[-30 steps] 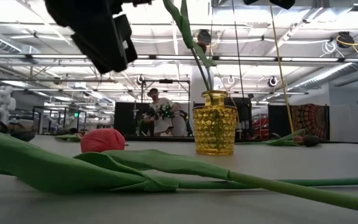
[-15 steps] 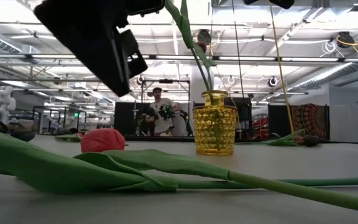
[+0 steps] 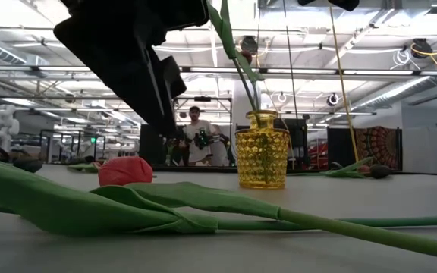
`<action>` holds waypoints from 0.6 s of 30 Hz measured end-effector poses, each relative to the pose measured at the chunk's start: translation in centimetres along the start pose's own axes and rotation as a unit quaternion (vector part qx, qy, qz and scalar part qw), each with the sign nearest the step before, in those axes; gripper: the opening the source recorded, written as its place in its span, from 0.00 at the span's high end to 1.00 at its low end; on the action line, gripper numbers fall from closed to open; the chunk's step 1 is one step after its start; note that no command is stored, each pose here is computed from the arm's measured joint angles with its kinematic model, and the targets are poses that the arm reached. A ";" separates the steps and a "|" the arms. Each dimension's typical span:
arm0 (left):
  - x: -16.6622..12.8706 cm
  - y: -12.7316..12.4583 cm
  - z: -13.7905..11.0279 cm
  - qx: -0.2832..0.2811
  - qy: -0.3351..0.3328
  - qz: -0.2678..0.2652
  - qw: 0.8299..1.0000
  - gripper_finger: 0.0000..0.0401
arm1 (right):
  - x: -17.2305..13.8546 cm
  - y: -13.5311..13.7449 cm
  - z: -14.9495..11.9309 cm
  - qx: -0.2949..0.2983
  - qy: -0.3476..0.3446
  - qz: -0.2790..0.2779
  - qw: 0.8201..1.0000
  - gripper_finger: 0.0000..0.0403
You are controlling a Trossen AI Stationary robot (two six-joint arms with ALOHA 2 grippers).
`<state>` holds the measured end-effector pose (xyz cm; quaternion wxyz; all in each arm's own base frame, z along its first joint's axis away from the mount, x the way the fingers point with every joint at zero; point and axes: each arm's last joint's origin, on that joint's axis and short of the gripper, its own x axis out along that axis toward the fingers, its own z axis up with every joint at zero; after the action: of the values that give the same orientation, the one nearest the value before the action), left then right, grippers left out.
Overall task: Sort flowers into vase by color
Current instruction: Put the bottom pink flower into the yellow vase
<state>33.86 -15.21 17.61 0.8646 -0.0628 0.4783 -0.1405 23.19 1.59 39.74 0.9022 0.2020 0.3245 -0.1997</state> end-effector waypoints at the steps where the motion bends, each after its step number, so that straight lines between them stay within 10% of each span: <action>1: 0.0 0.0 0.0 0.000 0.000 0.000 1.000 0.66 | 0.0 0.0 0.0 0.000 0.000 0.000 1.000 1.00; 18: 1.9 0.4 -0.8 0.039 0.019 0.028 0.999 0.66 | 0.0 0.0 0.0 0.002 0.000 0.000 1.000 1.00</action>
<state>34.26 -15.35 15.54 0.8607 -0.0131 0.4906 -0.1353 23.19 1.59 39.74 0.9019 0.2035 0.3242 -0.2003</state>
